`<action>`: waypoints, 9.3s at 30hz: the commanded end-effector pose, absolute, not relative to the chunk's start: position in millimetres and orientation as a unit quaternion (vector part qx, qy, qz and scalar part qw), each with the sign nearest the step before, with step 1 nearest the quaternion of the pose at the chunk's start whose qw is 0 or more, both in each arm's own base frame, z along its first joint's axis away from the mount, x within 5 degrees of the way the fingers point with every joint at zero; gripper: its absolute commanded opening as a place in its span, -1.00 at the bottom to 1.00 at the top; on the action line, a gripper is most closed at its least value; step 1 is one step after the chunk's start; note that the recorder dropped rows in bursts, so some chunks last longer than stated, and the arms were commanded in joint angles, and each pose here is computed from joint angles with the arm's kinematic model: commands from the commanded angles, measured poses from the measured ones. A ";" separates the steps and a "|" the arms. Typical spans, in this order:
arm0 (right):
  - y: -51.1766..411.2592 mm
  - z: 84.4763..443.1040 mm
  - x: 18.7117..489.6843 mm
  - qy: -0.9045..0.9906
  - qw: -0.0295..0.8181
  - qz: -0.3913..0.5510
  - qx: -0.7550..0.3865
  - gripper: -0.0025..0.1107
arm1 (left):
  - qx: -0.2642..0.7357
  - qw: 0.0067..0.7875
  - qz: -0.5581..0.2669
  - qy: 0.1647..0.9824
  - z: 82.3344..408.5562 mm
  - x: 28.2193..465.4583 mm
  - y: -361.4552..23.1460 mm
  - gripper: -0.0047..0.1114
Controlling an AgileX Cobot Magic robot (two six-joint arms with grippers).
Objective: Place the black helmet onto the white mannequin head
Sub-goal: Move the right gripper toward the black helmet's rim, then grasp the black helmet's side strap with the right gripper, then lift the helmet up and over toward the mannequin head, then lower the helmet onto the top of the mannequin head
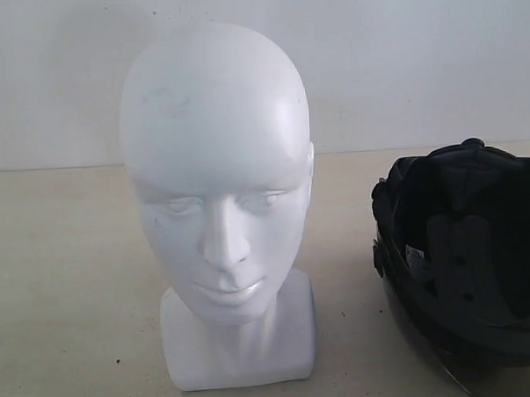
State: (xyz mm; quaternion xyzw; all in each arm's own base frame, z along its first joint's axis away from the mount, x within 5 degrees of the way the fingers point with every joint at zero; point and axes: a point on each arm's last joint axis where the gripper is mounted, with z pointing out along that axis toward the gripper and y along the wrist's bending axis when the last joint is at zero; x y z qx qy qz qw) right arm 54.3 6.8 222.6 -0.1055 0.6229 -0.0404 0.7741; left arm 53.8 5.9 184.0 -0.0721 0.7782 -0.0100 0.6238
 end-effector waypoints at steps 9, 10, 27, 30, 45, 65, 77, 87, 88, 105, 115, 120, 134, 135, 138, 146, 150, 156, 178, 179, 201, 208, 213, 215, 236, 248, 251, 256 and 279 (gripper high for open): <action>8.5 262.0 70.5 0.632 0.771 -0.010 -0.082 -0.96 | -0.072 0.627 -0.009 0.776 185.9 54.1 5.9 -0.84; 8.8 263.5 72.1 0.627 0.775 -0.008 -0.081 -0.96 | -0.072 0.627 -0.009 0.776 185.9 54.1 5.9 -0.84; 13.3 297.4 107.3 0.744 0.665 0.043 -0.040 -0.96 | -0.072 0.627 -0.009 0.776 185.9 54.1 5.9 -0.84; 30.7 306.2 125.5 0.800 0.586 0.039 -0.124 -0.96 | -0.072 0.627 -0.009 0.776 185.9 54.1 5.9 -0.84; 128.0 290.0 197.2 0.934 0.268 0.030 -0.233 -0.96 | -0.072 0.627 -0.009 0.776 185.9 54.1 5.9 -0.84; 176.3 232.6 250.2 0.958 0.239 0.098 -0.127 0.40 | -0.072 0.627 -0.009 0.776 185.9 54.1 5.9 -0.84; 188.3 203.6 285.5 0.979 0.186 0.013 -0.080 0.40 | -0.072 0.627 -0.009 0.776 185.9 54.1 5.9 -0.84; 191.3 196.5 288.2 0.980 0.186 0.019 -0.073 -0.40 | -0.072 0.627 -0.009 0.776 185.9 54.1 5.9 -0.84; 191.0 196.4 288.1 0.980 0.184 0.017 -0.075 -0.57 | -0.072 0.627 -0.009 0.776 185.9 54.1 5.9 -0.84; 171.8 266.6 279.1 0.956 0.273 -0.009 -0.109 -0.96 | -0.072 0.627 -0.009 0.776 185.9 54.1 5.9 -0.84; 148.5 336.4 248.7 0.919 0.372 0.022 -0.133 -0.96 | -0.072 0.627 -0.009 0.776 185.9 54.1 5.9 -0.84; 129.4 375.9 223.6 0.888 0.438 0.045 -0.131 -0.96 | -0.072 0.627 -0.009 0.776 185.9 54.1 5.9 -0.84; 84.5 456.1 145.7 0.750 0.622 0.113 -0.195 -0.96 | -0.072 0.627 -0.009 0.776 185.9 54.1 5.9 -0.84; 81.9 458.9 139.4 0.736 0.635 0.120 -0.201 -0.96 | -0.072 0.627 -0.009 0.776 185.9 54.1 5.9 -0.84; 73.1 464.1 121.2 0.685 0.684 0.137 -0.211 -0.96 | -0.072 0.627 -0.009 0.776 185.9 54.1 5.9 -0.84; 53.4 456.0 76.5 0.529 0.801 0.154 -0.235 -0.96 | -0.072 0.627 -0.009 0.776 185.9 54.1 5.9 -0.84; 48.0 441.5 59.4 0.456 0.841 0.169 -0.237 -0.96 | -0.072 0.627 -0.009 0.776 185.9 54.1 5.9 -0.84; 49.4 418.3 50.2 0.384 0.871 0.193 -0.237 -0.96 | -0.072 0.627 -0.009 0.776 185.9 54.1 5.9 -0.84; 56.0 414.9 63.5 0.201 0.785 0.585 -0.043 -0.96 | -0.072 0.627 -0.009 0.776 185.9 54.1 5.9 -0.84; 60.8 415.4 70.7 0.212 0.762 0.610 -0.033 -0.96 | -0.072 0.627 -0.009 0.776 185.9 54.1 5.9 -0.84; 132.4 483.2 124.3 0.234 0.582 0.768 -0.132 -0.96 | -0.072 0.627 -0.009 0.776 185.9 54.1 5.9 -0.84; 143.9 484.2 140.4 0.243 0.576 0.770 -0.128 -0.96 | -0.072 0.627 -0.009 0.776 185.9 54.1 5.9 -0.84; 164.9 492.1 146.1 0.234 0.548 0.793 -0.127 -0.96 | -0.072 0.627 -0.009 0.776 185.9 54.1 5.9 -0.84; 179.3 495.3 147.0 0.230 0.530 0.806 -0.132 -0.96 | -0.072 0.627 -0.009 0.776 185.9 54.1 5.9 -0.84; 240.6 480.4 165.4 0.251 0.431 0.864 -0.075 -0.96 | -0.072 0.627 -0.009 0.776 185.9 54.1 5.9 -0.84; 236.2 442.0 186.8 0.282 0.358 0.885 0.090 -0.96 | -0.072 0.627 -0.009 0.776 185.9 54.1 5.9 -0.84; 234.9 438.2 188.0 0.284 0.345 0.888 0.105 -0.96 | -0.072 0.627 -0.009 0.776 185.9 54.1 5.9 -0.84; 224.1 434.5 180.6 0.291 0.375 0.874 0.101 -0.96 | -0.072 0.627 -0.009 0.776 185.9 54.1 5.9 -0.84; 213.6 393.8 176.1 0.350 0.394 0.841 0.123 -0.96 | -0.072 0.627 -0.009 0.776 185.9 54.1 5.9 -0.84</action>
